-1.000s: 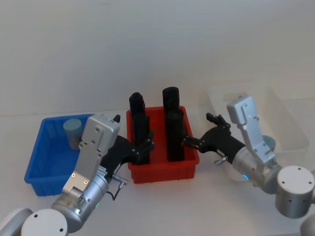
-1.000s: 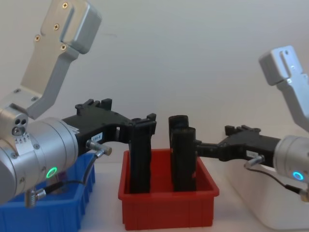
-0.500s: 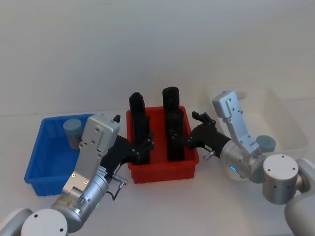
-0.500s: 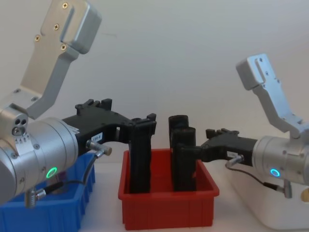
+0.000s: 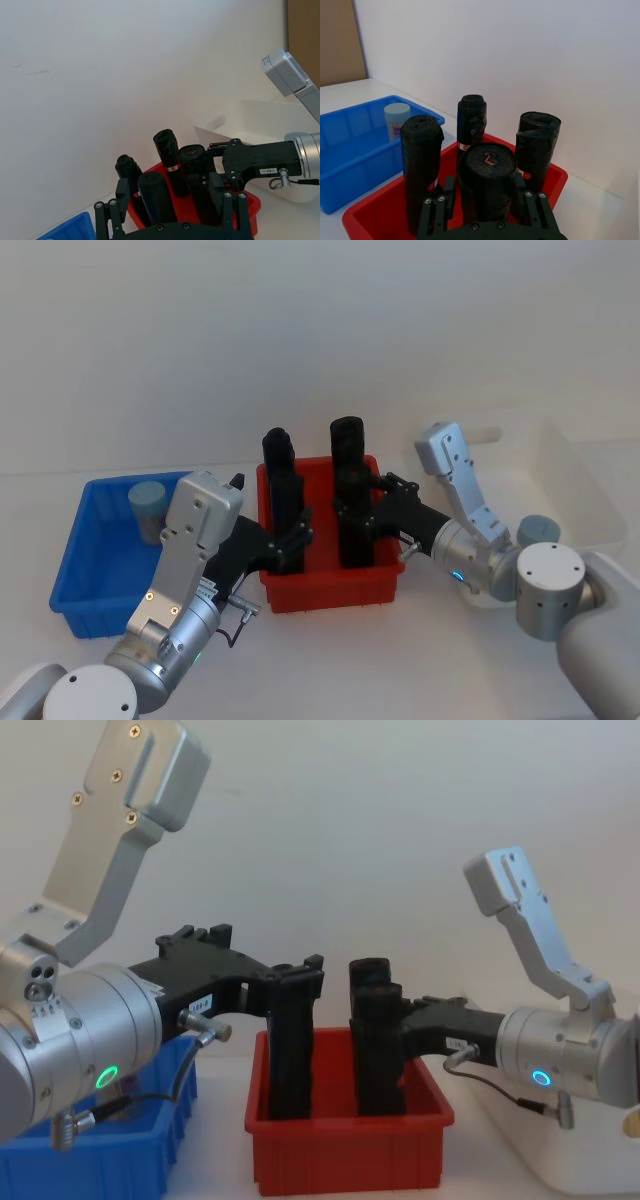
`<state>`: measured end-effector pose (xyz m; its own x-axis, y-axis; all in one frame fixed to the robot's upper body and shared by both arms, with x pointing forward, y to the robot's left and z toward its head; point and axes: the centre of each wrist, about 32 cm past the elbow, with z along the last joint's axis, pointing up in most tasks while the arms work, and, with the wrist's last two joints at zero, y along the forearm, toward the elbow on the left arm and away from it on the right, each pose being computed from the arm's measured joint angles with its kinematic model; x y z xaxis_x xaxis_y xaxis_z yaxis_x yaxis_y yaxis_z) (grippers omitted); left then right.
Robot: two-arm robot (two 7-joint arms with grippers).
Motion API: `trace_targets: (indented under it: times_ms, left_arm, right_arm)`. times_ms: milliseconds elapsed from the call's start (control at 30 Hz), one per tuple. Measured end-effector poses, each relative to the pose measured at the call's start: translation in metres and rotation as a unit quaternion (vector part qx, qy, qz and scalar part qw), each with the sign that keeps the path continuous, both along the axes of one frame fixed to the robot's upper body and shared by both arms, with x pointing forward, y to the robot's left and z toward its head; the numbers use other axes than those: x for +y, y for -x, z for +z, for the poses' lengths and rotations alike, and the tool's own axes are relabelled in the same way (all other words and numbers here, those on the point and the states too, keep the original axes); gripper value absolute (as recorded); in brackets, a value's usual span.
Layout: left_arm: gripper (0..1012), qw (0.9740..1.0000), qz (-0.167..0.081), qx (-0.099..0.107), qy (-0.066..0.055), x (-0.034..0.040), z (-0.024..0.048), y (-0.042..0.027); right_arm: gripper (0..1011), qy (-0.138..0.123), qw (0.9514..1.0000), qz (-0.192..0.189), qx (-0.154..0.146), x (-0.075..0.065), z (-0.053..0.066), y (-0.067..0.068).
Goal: Pick the cotton swabs from the blue box and place them into the white box.
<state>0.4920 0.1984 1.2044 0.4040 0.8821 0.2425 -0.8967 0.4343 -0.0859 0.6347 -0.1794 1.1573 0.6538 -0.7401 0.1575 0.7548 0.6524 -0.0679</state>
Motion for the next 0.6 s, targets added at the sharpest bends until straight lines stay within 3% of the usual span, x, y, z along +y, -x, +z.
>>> trace_targets:
  times_ms: [233, 600]
  left_arm:
    - [1004, 1.0000, 0.000, 0.000, 0.000, 0.0000, 0.0000, 0.0000]
    - [1004, 1.0000, 0.000, 0.000, 0.000, 0.0000, 0.0000, 0.0000]
  right_arm:
    - [519, -0.003, 1.0000, 0.000, 0.001, -0.0003, -0.0033, -0.0062]
    - [465, -0.018, 0.9997, -0.004, -0.018, -0.0022, 0.0021, -0.0073]
